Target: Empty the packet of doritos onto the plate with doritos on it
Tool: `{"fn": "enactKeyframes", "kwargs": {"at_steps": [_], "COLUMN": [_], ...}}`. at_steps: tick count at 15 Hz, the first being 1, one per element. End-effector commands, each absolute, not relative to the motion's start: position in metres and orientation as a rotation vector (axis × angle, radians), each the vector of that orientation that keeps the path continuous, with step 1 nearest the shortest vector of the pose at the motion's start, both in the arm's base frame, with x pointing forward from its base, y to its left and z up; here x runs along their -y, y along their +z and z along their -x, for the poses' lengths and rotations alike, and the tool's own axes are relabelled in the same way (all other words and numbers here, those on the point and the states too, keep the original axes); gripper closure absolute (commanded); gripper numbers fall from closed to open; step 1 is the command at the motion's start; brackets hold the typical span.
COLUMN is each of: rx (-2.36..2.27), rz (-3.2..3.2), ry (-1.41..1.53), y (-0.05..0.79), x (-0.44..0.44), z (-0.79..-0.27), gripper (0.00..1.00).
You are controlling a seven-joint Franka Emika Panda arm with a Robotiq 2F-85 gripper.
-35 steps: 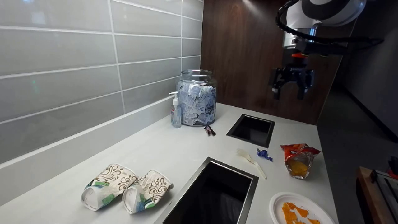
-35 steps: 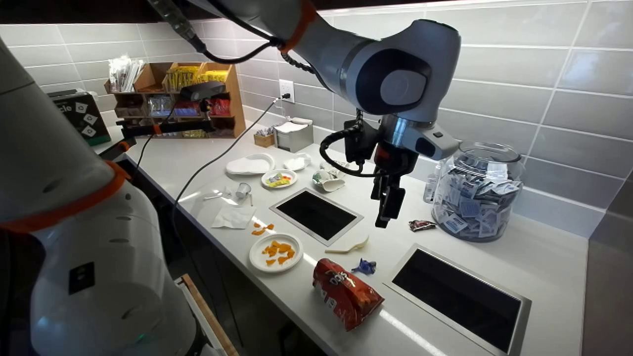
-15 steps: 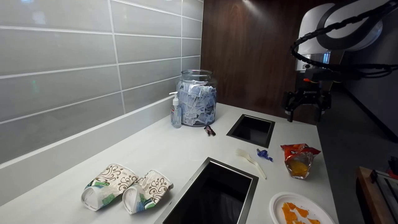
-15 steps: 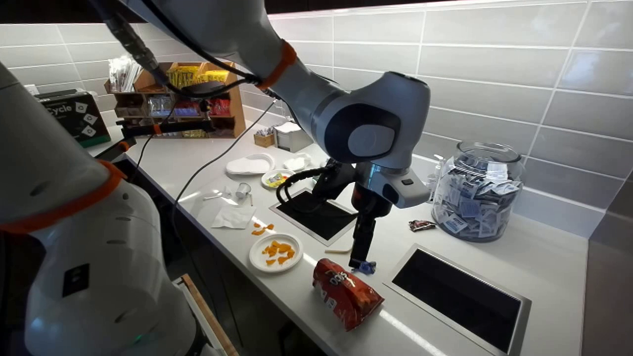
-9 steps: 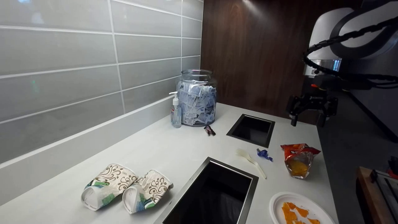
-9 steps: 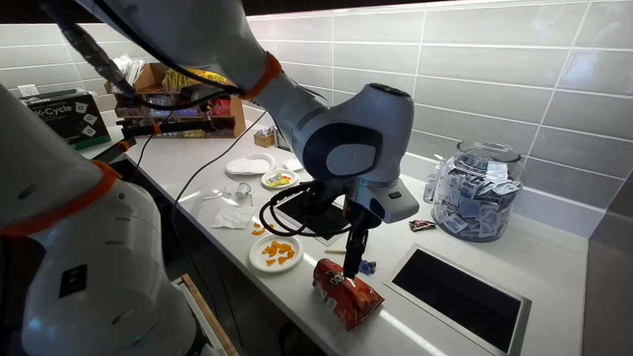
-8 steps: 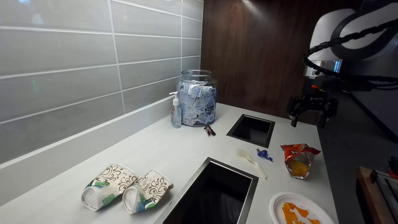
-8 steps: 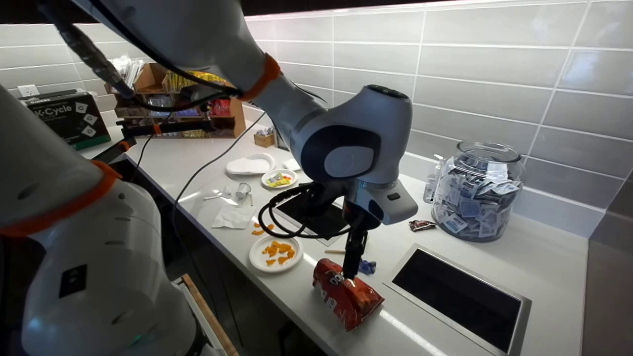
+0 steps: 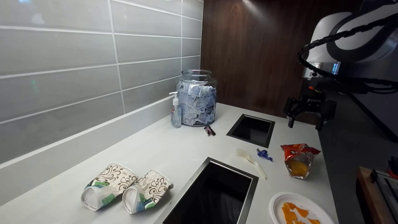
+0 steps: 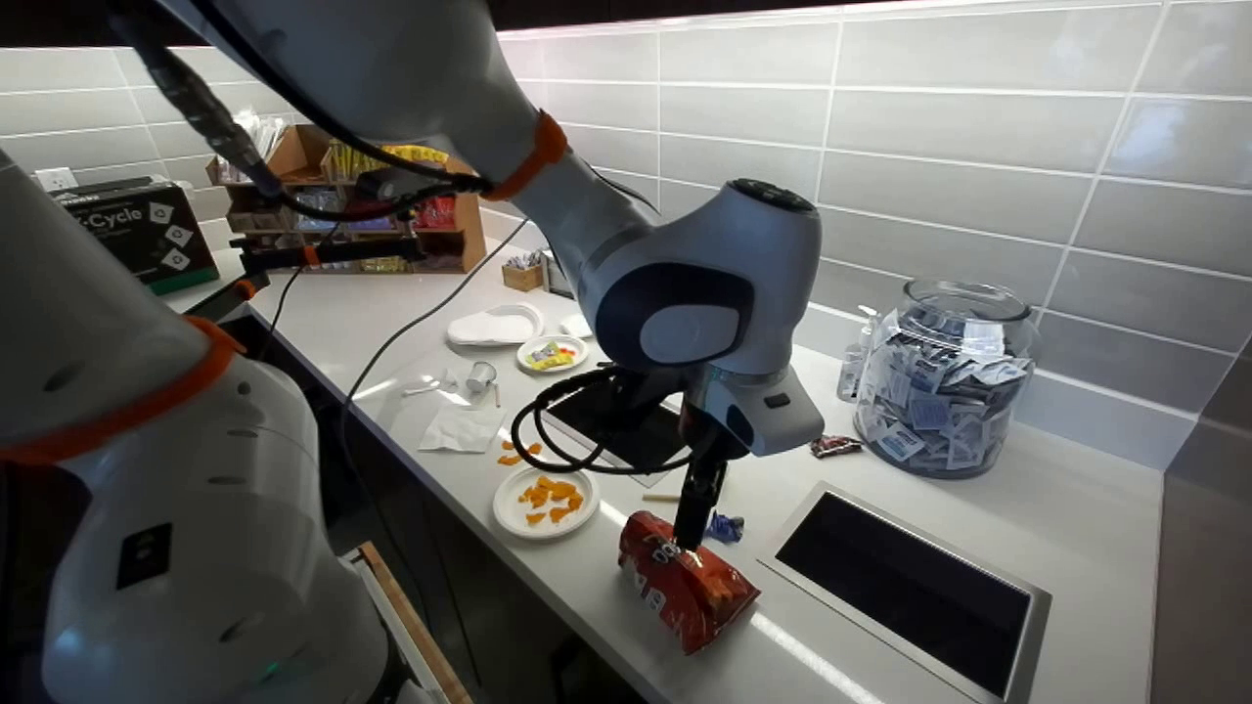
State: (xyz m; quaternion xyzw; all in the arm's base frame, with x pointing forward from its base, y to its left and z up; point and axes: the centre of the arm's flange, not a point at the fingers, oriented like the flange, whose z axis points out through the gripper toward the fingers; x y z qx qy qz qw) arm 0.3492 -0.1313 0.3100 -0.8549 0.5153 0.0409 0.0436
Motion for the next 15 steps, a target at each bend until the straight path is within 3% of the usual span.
{"fn": "enactKeyframes", "kwargs": {"at_steps": [1,13,14,15], "rx": [-1.642,-1.731,-1.739,-1.744], "rz": [2.535,2.37,2.362,2.357], "ry": [0.255,0.326,0.33,0.331], "y": [0.288,0.262,0.261,0.261], "x": [0.135,0.145,0.146,0.148], "z": [-0.345,-0.352,-0.354,-0.355], "gripper": [0.0,0.01,0.1,0.26]}}
